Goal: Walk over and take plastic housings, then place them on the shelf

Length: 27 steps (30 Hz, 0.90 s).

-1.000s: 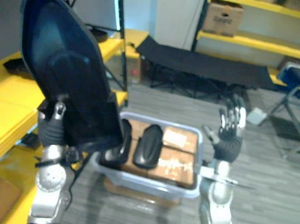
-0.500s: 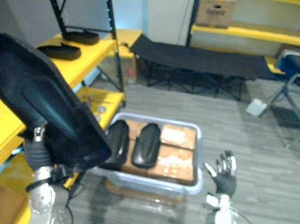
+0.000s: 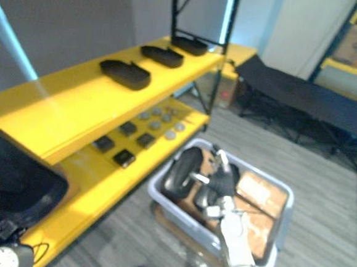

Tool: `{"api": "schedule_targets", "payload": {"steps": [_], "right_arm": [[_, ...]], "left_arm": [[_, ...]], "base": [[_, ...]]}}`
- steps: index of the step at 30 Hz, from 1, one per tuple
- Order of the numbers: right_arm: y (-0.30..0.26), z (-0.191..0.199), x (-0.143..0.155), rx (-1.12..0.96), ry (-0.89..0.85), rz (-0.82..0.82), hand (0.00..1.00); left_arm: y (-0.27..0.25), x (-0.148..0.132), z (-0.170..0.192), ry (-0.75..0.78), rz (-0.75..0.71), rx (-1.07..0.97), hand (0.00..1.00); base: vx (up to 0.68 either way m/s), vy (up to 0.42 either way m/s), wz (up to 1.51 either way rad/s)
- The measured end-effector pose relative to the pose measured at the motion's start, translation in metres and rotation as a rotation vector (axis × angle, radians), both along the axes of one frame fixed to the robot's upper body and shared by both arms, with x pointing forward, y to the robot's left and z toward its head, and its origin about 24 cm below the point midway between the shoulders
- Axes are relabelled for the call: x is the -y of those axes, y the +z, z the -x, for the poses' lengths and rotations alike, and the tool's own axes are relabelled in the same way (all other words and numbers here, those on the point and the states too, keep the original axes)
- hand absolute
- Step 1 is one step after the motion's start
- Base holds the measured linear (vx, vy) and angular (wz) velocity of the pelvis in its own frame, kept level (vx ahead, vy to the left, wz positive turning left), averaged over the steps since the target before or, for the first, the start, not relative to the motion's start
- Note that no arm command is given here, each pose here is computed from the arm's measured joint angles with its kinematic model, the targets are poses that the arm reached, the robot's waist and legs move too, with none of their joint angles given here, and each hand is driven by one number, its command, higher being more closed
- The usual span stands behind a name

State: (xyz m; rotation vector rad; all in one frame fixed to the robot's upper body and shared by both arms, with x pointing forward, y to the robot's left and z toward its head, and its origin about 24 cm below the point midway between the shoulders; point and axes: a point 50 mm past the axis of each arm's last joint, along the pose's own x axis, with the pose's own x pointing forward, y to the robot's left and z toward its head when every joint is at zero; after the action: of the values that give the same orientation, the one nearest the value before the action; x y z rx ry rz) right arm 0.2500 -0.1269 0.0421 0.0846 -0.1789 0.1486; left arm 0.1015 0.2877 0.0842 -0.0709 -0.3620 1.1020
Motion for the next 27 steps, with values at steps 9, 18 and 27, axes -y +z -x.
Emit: {"api": "schedule_targets", "payload": {"steps": [9,18,27], "right_arm": [[-0.009,0.002,0.030,-0.072,-0.108,0.072,0.00],[-0.011,0.021,0.041,-0.055,-0.177,0.052,0.00],[0.001,0.034,0.037,0.051,-0.123,0.047,0.00]], "left_arm": [[-0.002,0.018,-0.015,-0.262,0.009,0.063,1.00],[0.005,0.042,-0.046,-0.431,0.042,0.151,1.00],[0.015,0.063,-0.096,-0.619,0.018,0.215,1.00]], "base": [[-0.03,0.007,0.96],[-0.01,0.072,0.06],[-0.01,-0.028,0.80]]}}
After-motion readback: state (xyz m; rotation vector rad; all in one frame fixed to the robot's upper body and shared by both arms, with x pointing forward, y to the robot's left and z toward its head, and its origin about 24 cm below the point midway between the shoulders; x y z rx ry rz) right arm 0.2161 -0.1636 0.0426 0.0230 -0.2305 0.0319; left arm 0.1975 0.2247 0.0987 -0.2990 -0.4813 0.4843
